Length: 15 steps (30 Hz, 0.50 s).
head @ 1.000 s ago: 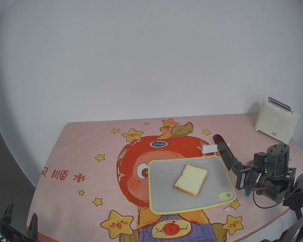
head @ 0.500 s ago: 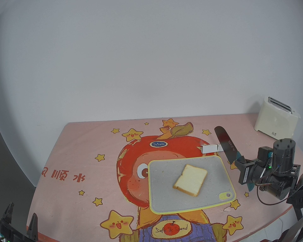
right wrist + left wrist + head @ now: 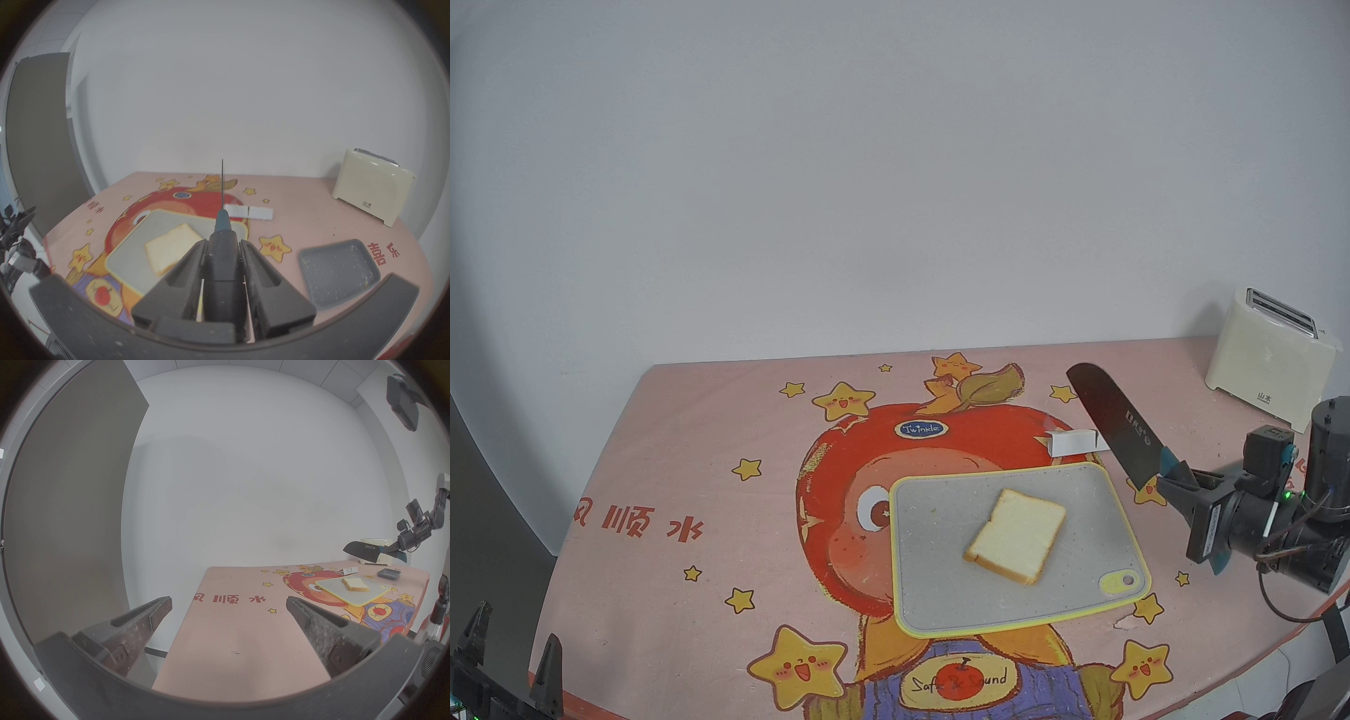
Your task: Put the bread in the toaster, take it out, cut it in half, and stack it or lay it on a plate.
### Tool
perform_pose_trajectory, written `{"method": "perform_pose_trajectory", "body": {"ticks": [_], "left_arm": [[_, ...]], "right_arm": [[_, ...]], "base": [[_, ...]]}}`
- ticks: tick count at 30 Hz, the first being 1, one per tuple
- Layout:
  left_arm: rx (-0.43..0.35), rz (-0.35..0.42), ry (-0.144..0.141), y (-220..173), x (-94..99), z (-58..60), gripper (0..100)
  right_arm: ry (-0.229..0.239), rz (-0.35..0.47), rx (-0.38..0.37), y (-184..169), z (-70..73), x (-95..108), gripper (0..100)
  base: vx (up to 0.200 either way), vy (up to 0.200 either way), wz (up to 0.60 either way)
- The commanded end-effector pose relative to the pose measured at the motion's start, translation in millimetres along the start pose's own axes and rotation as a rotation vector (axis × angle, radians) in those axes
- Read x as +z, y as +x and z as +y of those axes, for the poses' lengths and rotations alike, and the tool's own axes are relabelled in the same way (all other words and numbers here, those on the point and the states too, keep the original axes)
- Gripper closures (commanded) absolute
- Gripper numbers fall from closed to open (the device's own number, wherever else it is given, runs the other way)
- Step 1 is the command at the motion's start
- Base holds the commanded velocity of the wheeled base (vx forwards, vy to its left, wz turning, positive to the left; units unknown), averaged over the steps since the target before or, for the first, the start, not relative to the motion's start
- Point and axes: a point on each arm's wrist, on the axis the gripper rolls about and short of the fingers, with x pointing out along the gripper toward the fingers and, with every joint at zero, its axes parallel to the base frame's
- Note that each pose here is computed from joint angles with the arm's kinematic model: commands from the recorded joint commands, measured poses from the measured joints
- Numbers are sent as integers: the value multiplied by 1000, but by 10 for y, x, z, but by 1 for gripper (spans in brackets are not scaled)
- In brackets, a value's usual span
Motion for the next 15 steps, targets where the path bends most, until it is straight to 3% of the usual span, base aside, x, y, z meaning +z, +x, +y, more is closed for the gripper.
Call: {"method": "perform_pose_trajectory", "body": {"ticks": [1,5,12,15], "left_arm": [[0,11,0,8,-51,0,0],[0,11,1,8,-51,0,0],[0,11,0,8,-51,0,0],[0,11,0,8,-51,0,0]], "right_arm": [[-10,-88,169,-474,50,361,100],[-104,-46,328,-537,61,428,100],[-126,15,405,-518,42,261,100],[-159,62,438,-483,18,82,100]], "base": [[0,0,0],[0,0,0],[0,0,0],[0,0,0]]}}
